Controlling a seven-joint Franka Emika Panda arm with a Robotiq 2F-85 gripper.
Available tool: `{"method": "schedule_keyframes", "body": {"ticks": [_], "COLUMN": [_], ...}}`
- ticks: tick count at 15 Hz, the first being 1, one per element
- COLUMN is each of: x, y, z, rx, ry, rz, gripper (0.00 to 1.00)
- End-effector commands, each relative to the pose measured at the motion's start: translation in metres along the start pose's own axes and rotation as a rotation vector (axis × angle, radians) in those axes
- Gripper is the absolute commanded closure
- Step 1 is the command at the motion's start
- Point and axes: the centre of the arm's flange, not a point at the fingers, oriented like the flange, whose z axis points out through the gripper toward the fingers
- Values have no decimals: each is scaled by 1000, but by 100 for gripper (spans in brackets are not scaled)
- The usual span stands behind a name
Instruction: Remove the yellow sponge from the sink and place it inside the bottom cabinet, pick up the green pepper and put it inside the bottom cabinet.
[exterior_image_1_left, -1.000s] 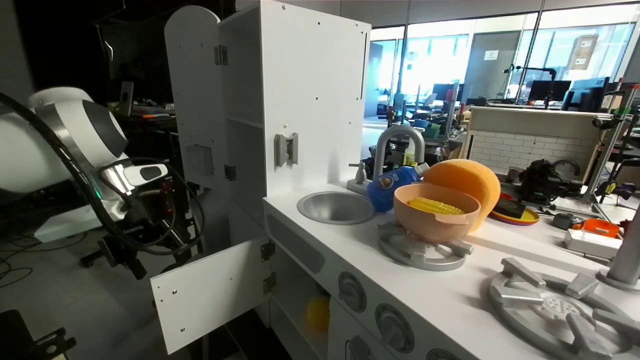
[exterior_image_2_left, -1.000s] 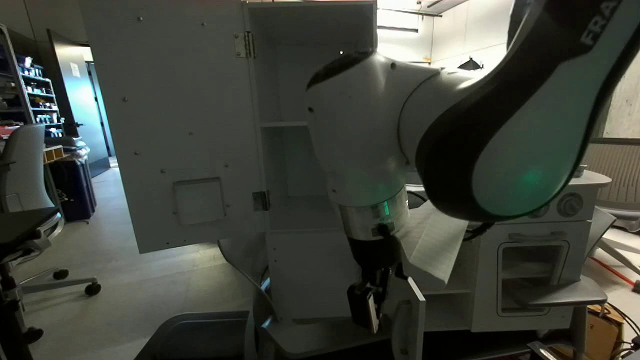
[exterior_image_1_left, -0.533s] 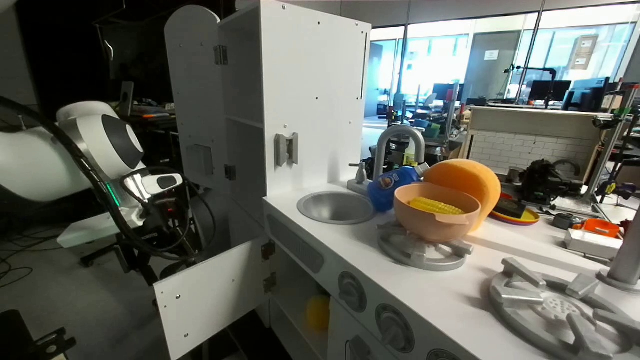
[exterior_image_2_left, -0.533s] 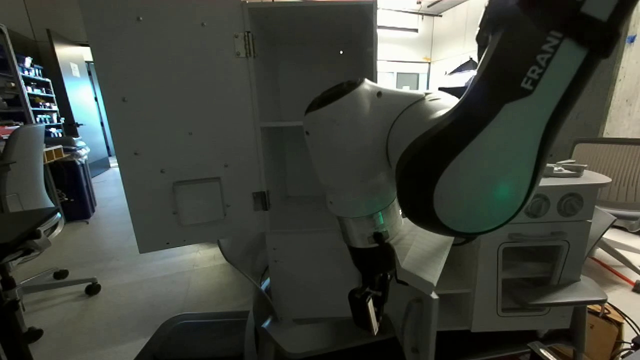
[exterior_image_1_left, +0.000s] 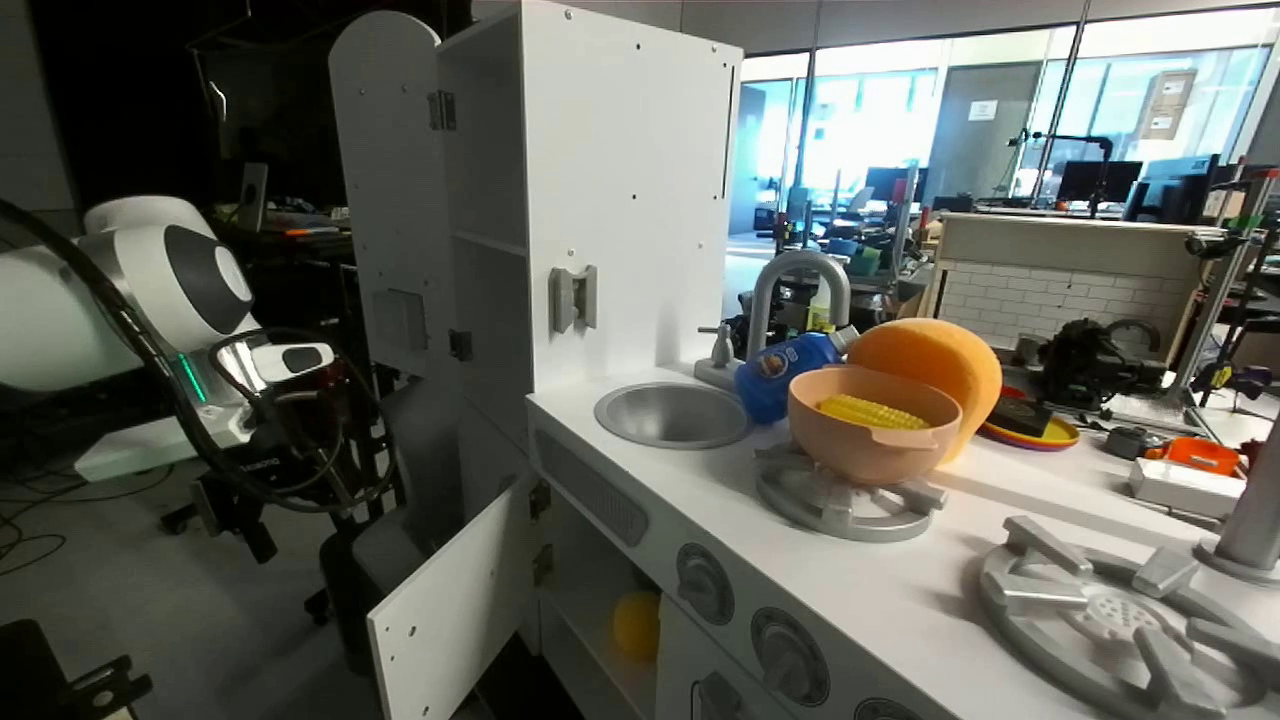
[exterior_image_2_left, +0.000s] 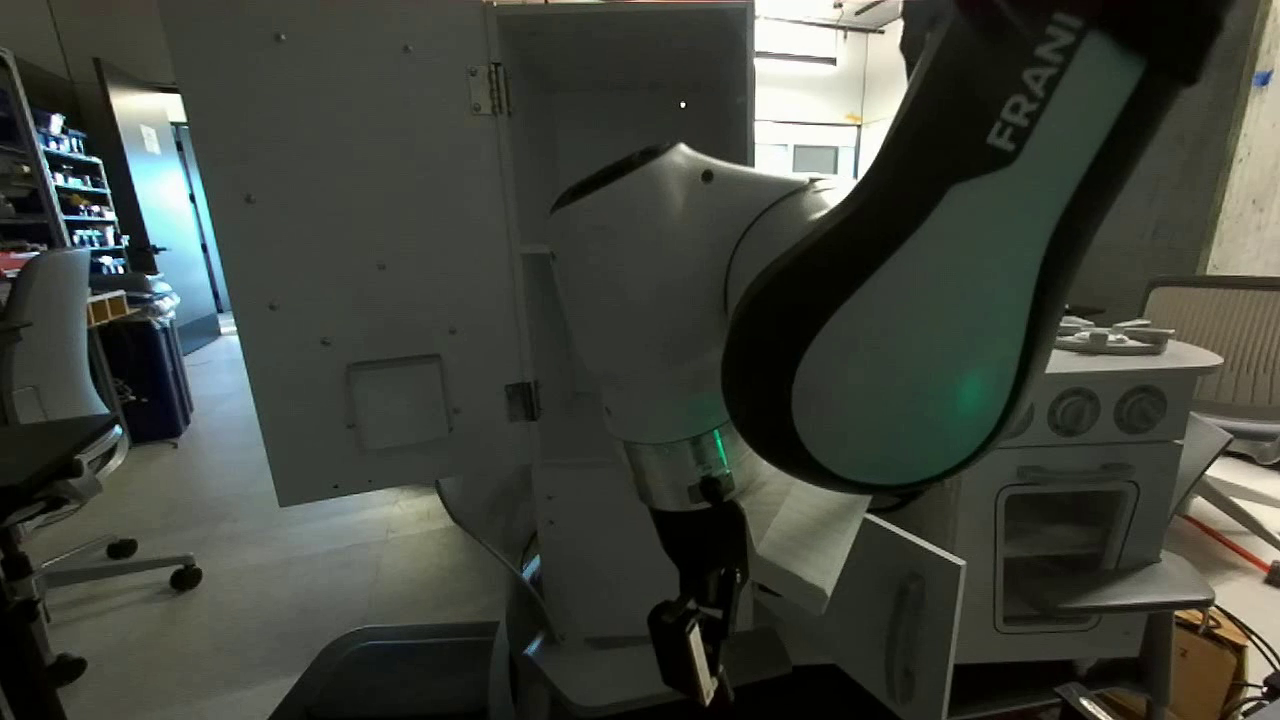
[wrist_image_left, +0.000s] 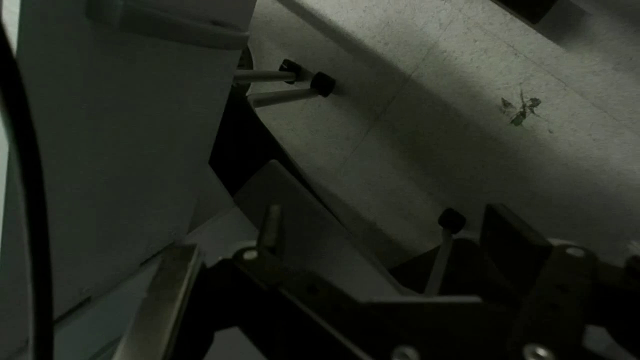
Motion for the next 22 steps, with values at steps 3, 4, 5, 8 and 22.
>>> {"method": "schedule_keyframes", "body": {"ticks": [3, 4, 5, 8, 22], "x": [8, 8, 8, 7, 18], "y": [28, 37, 47, 78, 216], "z": [20, 27, 34, 56, 133], "rx": [-101, -124, -147, -202, -335], "ry": [-109, -139, -165, -242, -332], "rz": [-17, -14, -8, 10, 182], "gripper": [0, 0, 0, 0, 0]}}
